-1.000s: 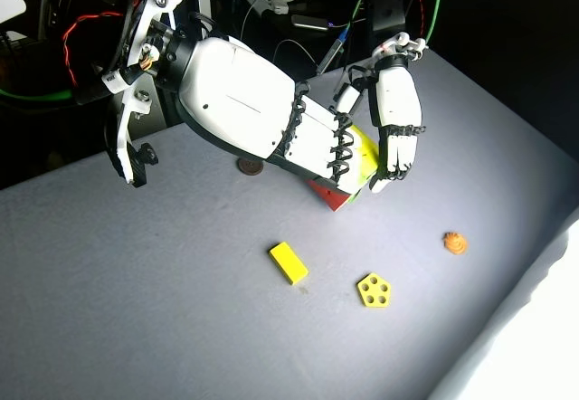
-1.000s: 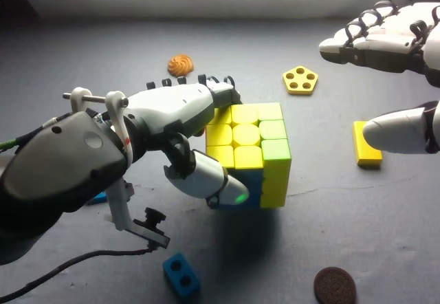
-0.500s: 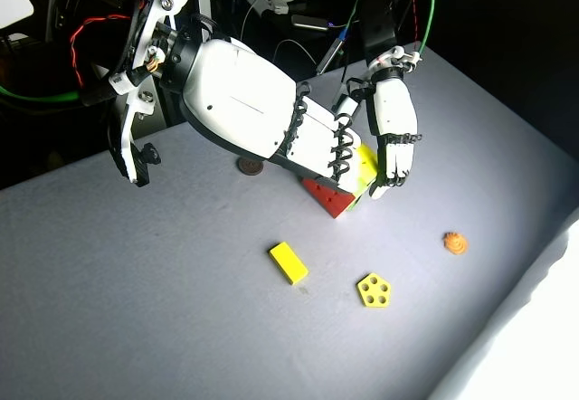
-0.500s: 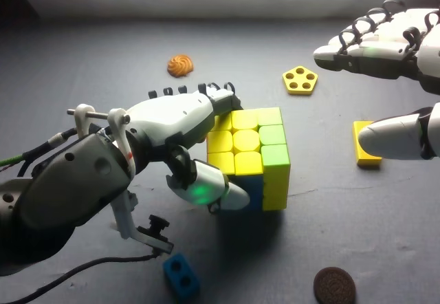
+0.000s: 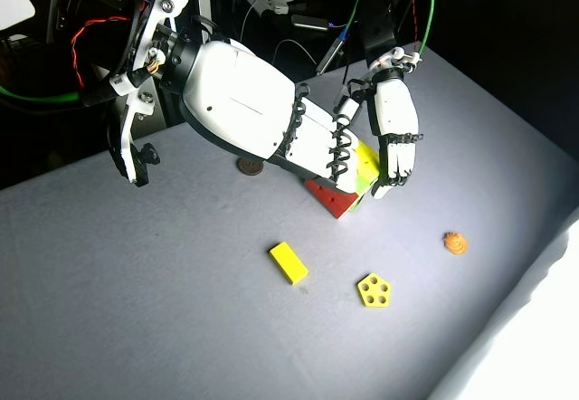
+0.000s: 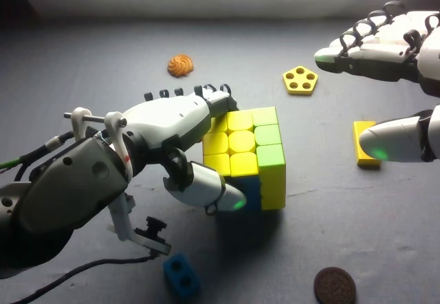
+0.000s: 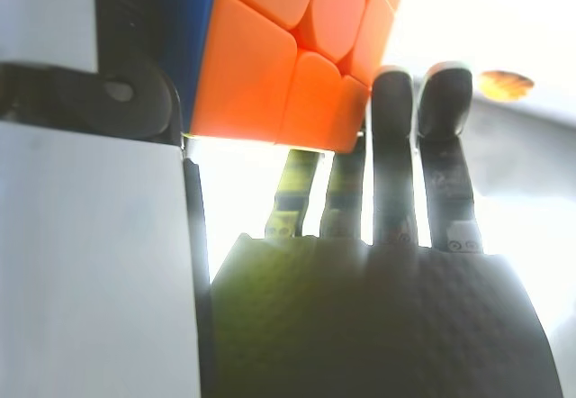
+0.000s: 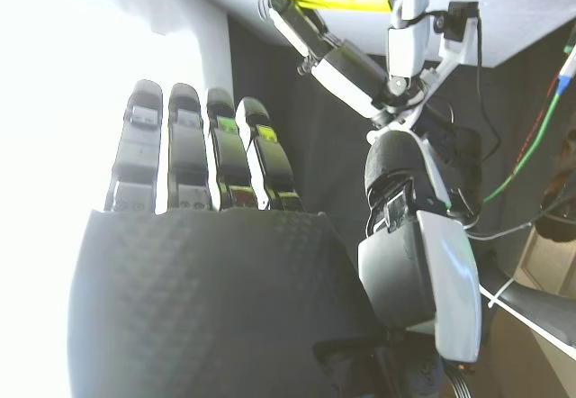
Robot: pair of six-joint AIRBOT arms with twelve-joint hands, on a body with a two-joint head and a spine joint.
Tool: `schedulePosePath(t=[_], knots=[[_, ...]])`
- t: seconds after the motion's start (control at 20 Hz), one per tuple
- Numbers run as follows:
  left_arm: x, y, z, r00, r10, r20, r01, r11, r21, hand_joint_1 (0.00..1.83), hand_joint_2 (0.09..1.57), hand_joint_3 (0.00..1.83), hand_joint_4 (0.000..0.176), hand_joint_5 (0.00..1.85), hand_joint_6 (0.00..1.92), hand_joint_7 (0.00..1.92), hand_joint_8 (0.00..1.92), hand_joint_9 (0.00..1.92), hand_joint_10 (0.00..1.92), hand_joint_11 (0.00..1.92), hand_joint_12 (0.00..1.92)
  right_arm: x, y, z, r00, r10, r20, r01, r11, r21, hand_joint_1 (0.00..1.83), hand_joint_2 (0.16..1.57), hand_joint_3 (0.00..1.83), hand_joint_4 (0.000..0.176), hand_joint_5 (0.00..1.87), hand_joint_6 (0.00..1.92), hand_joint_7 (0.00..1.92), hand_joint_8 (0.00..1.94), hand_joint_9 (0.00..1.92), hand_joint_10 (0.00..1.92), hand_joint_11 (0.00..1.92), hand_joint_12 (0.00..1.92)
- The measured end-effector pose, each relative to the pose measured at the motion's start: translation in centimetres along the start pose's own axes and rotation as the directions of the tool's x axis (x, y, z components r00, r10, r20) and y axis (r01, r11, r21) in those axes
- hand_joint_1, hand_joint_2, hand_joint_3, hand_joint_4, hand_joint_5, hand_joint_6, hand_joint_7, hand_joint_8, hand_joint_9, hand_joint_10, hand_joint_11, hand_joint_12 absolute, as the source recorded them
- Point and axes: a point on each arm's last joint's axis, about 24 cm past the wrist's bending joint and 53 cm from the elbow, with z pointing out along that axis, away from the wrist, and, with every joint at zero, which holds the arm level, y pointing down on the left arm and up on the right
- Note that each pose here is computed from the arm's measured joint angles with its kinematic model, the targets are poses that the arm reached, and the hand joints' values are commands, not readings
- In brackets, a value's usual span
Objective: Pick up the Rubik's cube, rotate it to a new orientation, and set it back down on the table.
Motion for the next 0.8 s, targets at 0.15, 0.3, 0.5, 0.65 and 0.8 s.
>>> schedulePosePath(t=[0.15, 0.3, 0.5, 0.65, 0.8], knots=[[-0.1, 0.0, 0.0, 1.0000, 0.007, 0.007, -0.007, 1.0000, 0.001, 0.83, 1.13, 0.00, 0.000, 0.28, 0.15, 0.40, 0.25, 0.27, 0.72, 0.00, 1.43, 0.0, 0.0, 0.0, 1.000, 0.000, 0.000, 0.000, 1.000, 0.000, 0.00, 1.29, 0.00, 0.000, 0.01, 0.00, 0.02, 0.01, 0.04, 0.01, 0.01, 0.01], [-0.6, -0.1, 0.0, 0.9996, 0.013, 0.027, -0.014, 0.9999, 0.008, 0.69, 1.06, 0.00, 0.000, 0.14, 0.00, 0.30, 0.00, 0.32, 0.14, 0.00, 1.04, 0.0, 0.0, 0.0, 1.000, 0.000, -0.001, 0.000, 1.000, 0.001, 0.00, 1.29, 0.00, 0.000, 0.01, 0.00, 0.02, 0.01, 0.03, 0.01, 0.00, 0.00], [-0.2, 0.1, -0.1, 1.0000, -0.001, 0.009, 0.001, 1.0000, -0.004, 0.58, 1.00, 0.00, 0.000, 0.00, 0.00, 0.04, 0.00, 0.10, 0.00, 0.00, 0.61, 0.0, 0.0, 0.0, 1.000, 0.000, -0.001, 0.000, 1.000, 0.001, 0.00, 1.29, 0.00, 0.000, 0.00, 0.00, 0.01, 0.00, 0.03, 0.01, 0.01, 0.01], [0.5, 0.1, -0.2, 0.9999, -0.003, -0.010, 0.003, 1.0000, -0.003, 0.52, 0.94, 0.00, 0.017, 0.00, 0.00, 0.00, 0.00, 0.00, 0.00, 0.00, 0.34, 0.2, -0.1, 0.0, 1.000, -0.001, -0.005, 0.001, 1.000, 0.003, 0.00, 1.30, 0.01, 0.000, 0.00, 0.00, 0.00, 0.00, 0.01, 0.00, 0.00, 0.00], [0.5, 0.0, -0.3, 0.9999, -0.003, -0.010, 0.003, 1.0000, -0.003, 0.51, 0.89, 0.00, 0.033, 0.00, 0.00, 0.00, 0.00, 0.00, 0.00, 0.00, 0.07, 0.2, -0.1, 0.0, 1.000, -0.004, -0.005, 0.004, 1.000, 0.002, 0.00, 1.30, 0.00, 0.000, 0.00, 0.00, 0.01, 0.00, 0.02, 0.01, 0.02, 0.01]])
